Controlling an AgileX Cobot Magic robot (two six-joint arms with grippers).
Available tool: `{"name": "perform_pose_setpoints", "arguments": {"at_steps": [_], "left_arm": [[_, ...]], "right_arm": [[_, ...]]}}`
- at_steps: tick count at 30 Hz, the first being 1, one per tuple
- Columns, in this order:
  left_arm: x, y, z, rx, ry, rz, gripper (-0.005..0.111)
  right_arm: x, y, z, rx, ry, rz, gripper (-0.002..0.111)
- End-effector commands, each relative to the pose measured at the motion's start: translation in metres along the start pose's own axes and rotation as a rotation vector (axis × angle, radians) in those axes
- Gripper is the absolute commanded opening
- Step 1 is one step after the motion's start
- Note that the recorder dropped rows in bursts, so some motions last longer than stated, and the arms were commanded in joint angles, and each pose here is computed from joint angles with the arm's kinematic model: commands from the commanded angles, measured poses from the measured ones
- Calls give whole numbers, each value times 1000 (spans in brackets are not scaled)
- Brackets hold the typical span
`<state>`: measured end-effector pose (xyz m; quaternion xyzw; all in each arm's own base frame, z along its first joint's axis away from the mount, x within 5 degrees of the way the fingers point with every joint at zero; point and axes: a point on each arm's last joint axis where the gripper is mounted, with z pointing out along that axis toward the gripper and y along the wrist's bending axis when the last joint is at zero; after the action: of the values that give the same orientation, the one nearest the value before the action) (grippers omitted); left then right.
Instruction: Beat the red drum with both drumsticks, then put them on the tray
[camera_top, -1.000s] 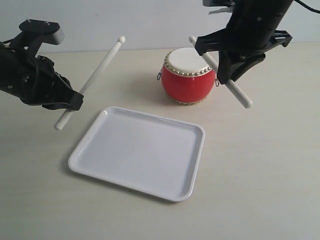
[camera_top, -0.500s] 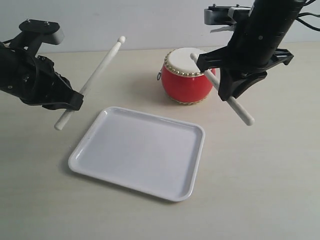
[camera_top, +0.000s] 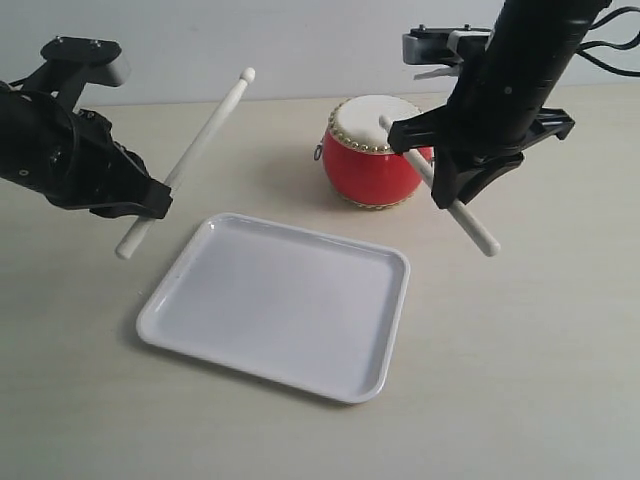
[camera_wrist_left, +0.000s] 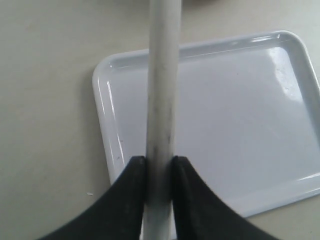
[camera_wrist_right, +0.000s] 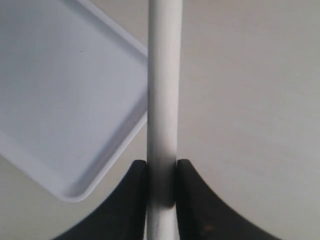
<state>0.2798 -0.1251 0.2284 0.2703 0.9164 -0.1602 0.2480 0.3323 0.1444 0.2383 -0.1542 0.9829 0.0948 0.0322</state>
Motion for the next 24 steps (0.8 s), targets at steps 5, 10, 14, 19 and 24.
{"name": "perform_pose_setpoints", "arguments": {"at_steps": [5, 10, 14, 19, 24], "left_arm": [[-1, -1, 2, 7, -2, 3, 0], [-4, 1, 2, -11, -34, -3, 0], [-4, 1, 2, -10, -27, 3, 0], [-4, 1, 2, -11, -29, 5, 0], [-4, 1, 2, -12, -30, 15, 0]], "right_arm": [[-15, -20, -48, 7, -121, 34, 0], [-26, -17, -34, -54, -83, 30, 0], [-37, -22, 16, -100, 41, 77, 0], [-38, -14, -35, -82, -106, 23, 0], [-19, -18, -70, 2, -178, -35, 0]]}}
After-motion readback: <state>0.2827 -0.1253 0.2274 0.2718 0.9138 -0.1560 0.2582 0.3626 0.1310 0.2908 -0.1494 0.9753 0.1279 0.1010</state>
